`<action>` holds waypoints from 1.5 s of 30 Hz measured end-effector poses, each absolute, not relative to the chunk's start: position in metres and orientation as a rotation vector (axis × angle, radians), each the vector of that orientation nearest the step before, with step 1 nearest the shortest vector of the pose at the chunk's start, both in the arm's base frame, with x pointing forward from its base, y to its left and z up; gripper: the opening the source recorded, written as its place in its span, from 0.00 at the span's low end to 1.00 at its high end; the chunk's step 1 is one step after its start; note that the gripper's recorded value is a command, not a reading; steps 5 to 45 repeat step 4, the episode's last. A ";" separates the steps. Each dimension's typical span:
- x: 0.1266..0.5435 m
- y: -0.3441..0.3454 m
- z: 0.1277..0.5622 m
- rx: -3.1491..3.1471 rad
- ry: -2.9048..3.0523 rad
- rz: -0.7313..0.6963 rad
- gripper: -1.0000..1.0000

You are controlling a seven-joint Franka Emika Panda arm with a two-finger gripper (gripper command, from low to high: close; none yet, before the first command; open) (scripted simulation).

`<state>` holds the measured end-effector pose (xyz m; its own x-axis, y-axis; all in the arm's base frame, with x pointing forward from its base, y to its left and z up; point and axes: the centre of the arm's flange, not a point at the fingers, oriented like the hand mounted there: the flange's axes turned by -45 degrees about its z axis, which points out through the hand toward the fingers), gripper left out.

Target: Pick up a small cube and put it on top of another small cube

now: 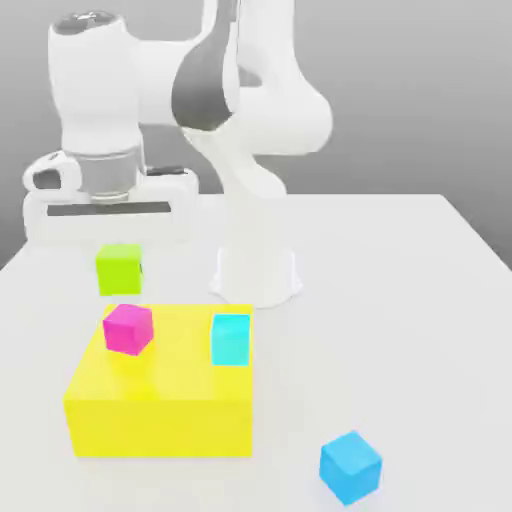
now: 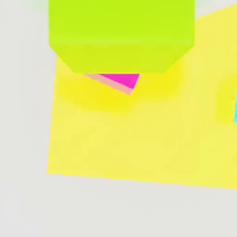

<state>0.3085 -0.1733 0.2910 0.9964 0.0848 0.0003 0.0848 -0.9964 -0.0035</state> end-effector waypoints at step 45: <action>0.308 -0.173 0.284 -3.135 -0.134 0.000 1.00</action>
